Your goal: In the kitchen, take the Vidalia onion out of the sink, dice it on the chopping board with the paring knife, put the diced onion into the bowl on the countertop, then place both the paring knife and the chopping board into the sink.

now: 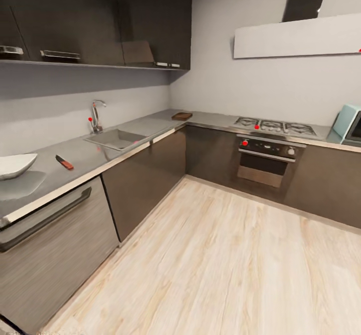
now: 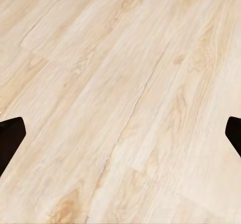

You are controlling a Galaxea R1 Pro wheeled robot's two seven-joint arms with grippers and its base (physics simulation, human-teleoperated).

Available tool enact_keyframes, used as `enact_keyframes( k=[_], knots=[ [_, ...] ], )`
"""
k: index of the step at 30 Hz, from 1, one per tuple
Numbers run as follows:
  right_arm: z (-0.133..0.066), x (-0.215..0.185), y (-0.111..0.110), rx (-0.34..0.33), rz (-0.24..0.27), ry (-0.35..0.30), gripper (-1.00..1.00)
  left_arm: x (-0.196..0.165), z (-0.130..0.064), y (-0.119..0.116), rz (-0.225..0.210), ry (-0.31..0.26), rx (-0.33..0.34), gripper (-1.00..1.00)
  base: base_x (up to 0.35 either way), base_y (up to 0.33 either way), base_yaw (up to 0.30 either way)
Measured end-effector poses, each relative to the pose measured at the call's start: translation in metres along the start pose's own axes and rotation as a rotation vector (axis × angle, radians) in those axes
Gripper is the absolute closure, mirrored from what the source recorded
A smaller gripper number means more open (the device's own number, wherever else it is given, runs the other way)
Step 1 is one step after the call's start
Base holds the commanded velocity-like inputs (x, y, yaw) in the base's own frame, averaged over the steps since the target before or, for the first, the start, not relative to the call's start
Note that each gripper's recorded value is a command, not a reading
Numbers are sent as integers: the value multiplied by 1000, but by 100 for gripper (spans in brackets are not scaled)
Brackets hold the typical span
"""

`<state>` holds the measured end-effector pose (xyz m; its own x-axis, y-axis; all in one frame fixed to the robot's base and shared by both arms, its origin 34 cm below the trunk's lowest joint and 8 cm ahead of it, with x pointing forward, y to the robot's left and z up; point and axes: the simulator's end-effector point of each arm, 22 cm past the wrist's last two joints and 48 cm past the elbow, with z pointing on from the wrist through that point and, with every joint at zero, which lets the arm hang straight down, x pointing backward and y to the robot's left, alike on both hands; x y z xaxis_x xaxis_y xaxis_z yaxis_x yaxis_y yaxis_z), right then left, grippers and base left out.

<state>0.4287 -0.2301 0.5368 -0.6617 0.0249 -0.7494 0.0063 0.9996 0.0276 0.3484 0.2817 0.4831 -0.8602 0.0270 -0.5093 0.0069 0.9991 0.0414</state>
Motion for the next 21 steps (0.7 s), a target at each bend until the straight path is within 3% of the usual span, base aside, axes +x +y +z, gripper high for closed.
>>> enact_keyframes(
  k=[21],
  knots=[
    [0,3,0,0,0,8,-100,3,0,0,0,7,0,-100,143,-158,275]
  ],
)
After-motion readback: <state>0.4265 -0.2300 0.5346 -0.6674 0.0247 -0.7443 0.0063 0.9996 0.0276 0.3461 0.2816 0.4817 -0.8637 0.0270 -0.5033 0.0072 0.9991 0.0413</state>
